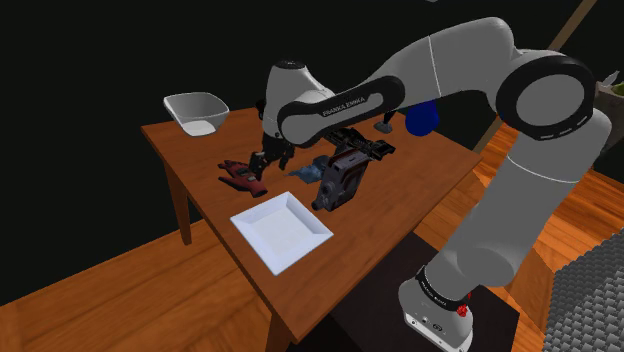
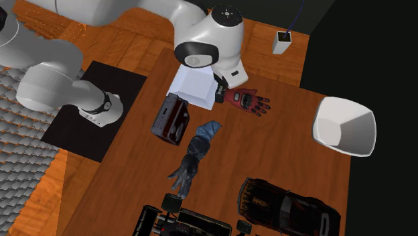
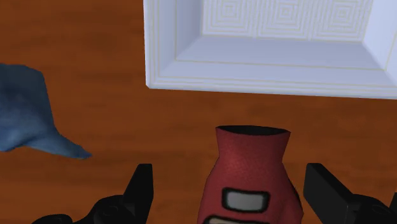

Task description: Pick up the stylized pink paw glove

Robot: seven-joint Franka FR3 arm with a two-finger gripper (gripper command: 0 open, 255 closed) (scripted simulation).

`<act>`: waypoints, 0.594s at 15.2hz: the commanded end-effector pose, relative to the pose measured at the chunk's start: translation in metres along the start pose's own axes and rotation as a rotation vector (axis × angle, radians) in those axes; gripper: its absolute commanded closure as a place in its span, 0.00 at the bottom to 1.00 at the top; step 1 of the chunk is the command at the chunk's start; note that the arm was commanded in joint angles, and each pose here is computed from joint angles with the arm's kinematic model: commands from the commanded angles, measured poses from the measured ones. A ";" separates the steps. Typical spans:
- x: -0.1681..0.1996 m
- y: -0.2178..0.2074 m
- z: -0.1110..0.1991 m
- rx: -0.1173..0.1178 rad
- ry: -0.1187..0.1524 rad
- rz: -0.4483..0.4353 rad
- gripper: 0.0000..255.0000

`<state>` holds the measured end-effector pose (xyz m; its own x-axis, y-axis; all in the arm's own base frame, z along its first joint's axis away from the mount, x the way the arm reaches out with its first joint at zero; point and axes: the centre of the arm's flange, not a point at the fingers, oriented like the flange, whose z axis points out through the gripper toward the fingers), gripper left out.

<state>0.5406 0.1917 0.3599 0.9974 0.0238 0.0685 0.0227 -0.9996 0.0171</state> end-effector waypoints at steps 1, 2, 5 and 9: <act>0.012 -0.017 0.021 0.002 -0.006 0.002 0.00; 0.018 -0.024 0.030 0.003 -0.009 0.002 0.00; 0.020 -0.027 0.044 0.003 -0.011 0.002 0.00; 0.018 -0.028 0.065 0.003 -0.011 0.002 0.00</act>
<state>0.5632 0.2183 0.3018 0.9981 0.0215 0.0575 0.0208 -0.9997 0.0138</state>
